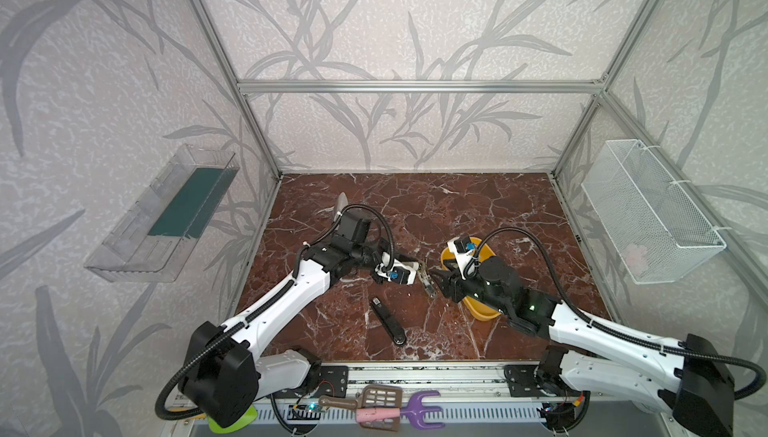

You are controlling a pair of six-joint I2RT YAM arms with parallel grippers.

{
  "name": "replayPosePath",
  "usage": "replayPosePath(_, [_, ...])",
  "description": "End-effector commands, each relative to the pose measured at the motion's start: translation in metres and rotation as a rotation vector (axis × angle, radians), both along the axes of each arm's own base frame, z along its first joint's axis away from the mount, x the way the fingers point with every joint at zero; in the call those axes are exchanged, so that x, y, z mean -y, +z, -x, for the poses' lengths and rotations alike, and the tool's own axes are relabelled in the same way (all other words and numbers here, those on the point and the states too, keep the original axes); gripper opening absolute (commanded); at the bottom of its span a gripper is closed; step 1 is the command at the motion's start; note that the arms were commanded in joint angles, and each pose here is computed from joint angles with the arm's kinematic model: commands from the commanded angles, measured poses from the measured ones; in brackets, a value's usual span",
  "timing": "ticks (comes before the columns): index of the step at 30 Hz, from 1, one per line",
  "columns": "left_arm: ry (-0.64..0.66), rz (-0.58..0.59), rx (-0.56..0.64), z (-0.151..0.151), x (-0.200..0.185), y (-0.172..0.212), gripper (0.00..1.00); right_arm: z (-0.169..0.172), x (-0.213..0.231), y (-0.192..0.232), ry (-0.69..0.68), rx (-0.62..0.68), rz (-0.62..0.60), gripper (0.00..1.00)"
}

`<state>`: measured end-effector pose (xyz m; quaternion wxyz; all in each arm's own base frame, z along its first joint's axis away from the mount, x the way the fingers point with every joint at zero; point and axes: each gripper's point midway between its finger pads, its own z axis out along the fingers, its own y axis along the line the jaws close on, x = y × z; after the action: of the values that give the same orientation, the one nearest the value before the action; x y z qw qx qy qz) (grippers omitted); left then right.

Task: Load the staples into the stapler

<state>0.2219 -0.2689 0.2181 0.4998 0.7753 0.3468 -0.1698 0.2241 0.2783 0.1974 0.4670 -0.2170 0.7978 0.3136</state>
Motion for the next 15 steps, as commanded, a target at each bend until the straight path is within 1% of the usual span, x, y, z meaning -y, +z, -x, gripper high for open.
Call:
replayPosePath(1, [-0.028, 0.064, -0.004, 0.013, 0.007, 0.017, 0.0, 0.004, -0.012, 0.012, 0.056, 0.009, -0.048, 0.57])
replayPosePath(5, [0.028, 0.03, -0.019, 0.004, 0.008, 0.007, 0.0, 0.011, -0.011, 0.018, 0.097, 0.054, -0.085, 0.57])
replayPosePath(10, [0.017, -0.039, -0.043, 0.006, 0.011, -0.009, 0.0, 0.019, -0.01, 0.029, 0.13, 0.084, -0.124, 0.58])
replayPosePath(12, [0.019, -0.049, -0.035, 0.007, 0.012, -0.011, 0.0, 0.018, -0.006, 0.031, 0.113, 0.097, -0.122, 0.58])
replayPosePath(15, [0.011, -0.032, -0.026, 0.009, 0.014, -0.008, 0.0, 0.016, -0.001, 0.03, 0.088, 0.112, -0.117, 0.58])
